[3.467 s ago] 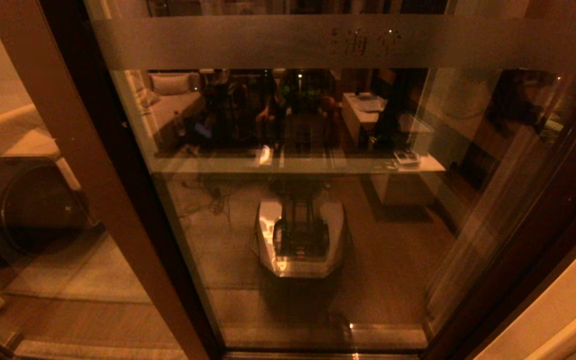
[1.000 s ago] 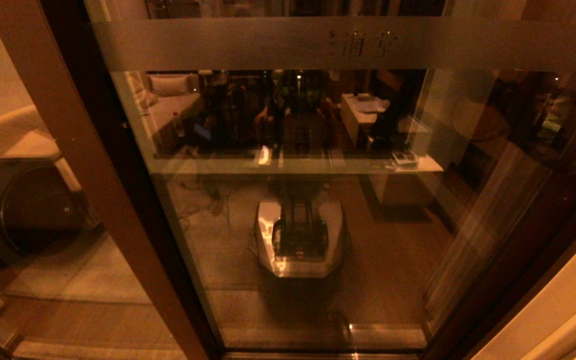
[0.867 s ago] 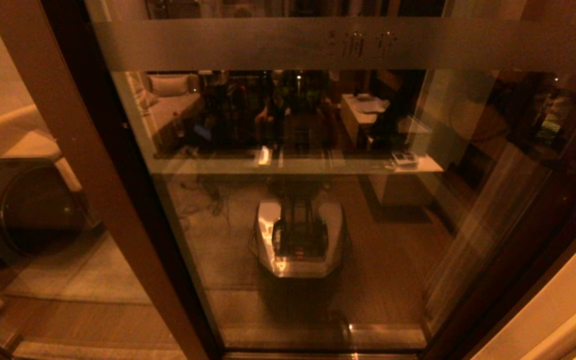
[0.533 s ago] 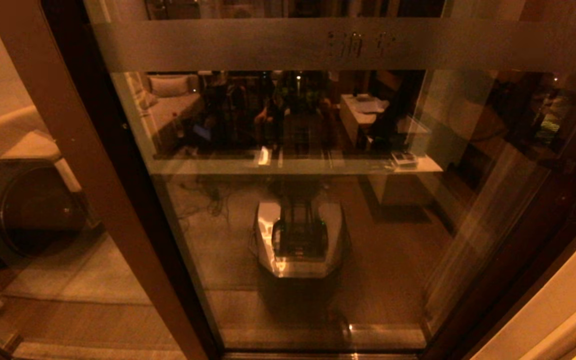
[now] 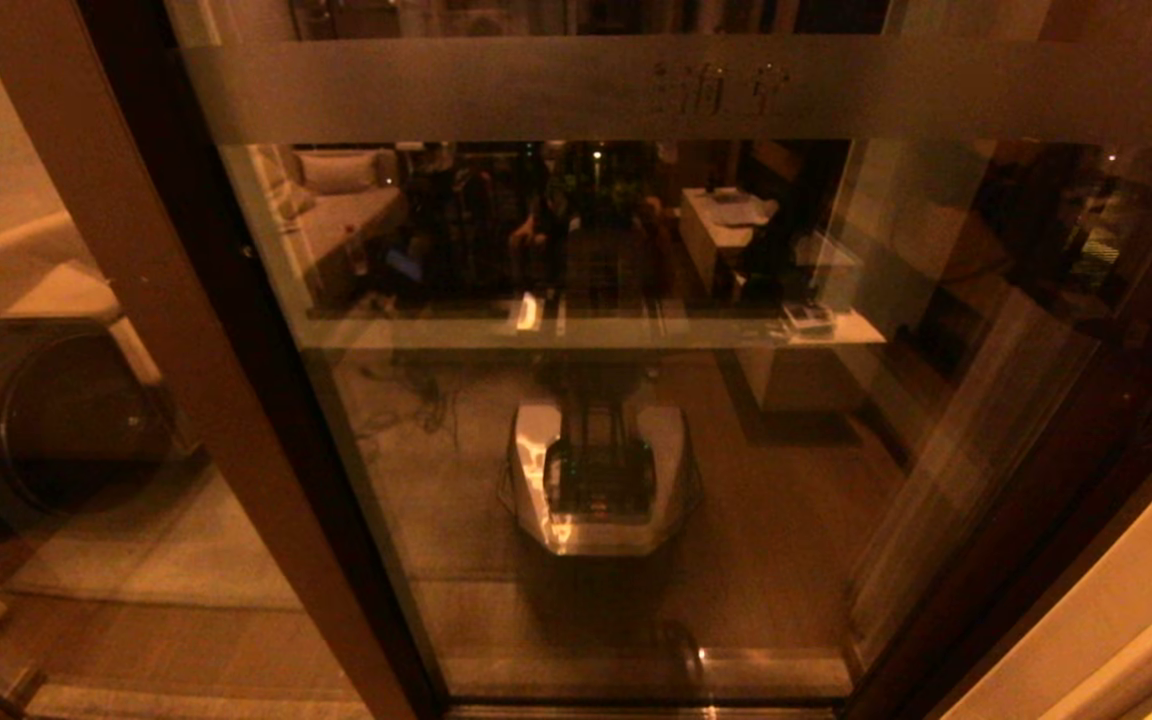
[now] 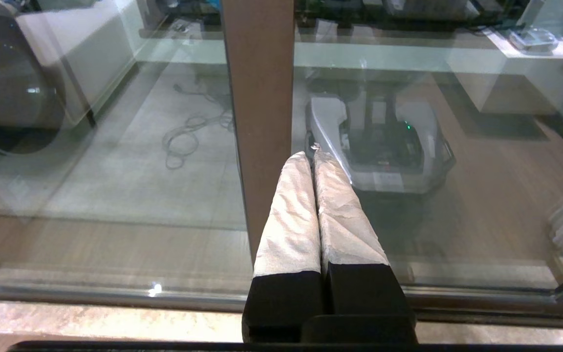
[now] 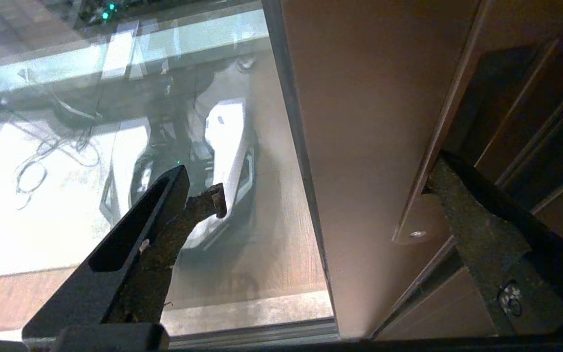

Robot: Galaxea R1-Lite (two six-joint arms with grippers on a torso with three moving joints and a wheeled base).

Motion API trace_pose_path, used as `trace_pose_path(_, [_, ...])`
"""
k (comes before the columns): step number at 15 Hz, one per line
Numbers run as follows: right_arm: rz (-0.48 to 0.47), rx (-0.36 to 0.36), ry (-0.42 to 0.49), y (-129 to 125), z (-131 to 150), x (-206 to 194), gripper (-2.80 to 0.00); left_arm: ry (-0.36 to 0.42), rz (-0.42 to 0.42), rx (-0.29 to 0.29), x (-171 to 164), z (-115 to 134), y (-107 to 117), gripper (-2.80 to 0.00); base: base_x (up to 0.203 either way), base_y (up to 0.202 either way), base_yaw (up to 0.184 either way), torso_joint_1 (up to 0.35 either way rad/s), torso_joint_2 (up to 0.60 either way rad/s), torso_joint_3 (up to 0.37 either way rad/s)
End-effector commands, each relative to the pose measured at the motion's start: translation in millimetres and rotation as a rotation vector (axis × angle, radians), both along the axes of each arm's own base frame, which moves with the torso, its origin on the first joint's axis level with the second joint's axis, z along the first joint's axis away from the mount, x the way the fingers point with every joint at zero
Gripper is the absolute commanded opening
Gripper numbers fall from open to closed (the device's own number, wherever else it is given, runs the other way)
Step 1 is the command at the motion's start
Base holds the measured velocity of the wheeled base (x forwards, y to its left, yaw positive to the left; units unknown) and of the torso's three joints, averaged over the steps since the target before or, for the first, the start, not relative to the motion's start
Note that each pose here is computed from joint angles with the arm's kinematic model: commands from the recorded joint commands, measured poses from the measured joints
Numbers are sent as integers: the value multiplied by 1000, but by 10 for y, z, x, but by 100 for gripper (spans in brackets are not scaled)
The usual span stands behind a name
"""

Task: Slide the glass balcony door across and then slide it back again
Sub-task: Open the slid door

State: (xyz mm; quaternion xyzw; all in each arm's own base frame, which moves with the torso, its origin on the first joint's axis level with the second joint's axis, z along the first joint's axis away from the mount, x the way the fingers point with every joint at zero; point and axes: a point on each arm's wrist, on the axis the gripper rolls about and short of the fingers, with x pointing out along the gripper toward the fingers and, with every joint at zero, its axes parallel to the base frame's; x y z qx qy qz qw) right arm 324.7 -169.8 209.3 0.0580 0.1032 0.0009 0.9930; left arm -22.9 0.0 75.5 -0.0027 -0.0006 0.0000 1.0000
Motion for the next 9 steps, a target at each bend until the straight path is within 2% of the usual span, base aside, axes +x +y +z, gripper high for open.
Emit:
trace_pose_path(1, [15,-1,-6,41,32,-31,0,3,0,-1,2,-4,0,-280,0,0,0,0,0,0])
trace_pose_path(9, [20,-3,-8,111,67,-114,0,3,0,-1,2,-4,0,-280,0,0,0,0,0,0])
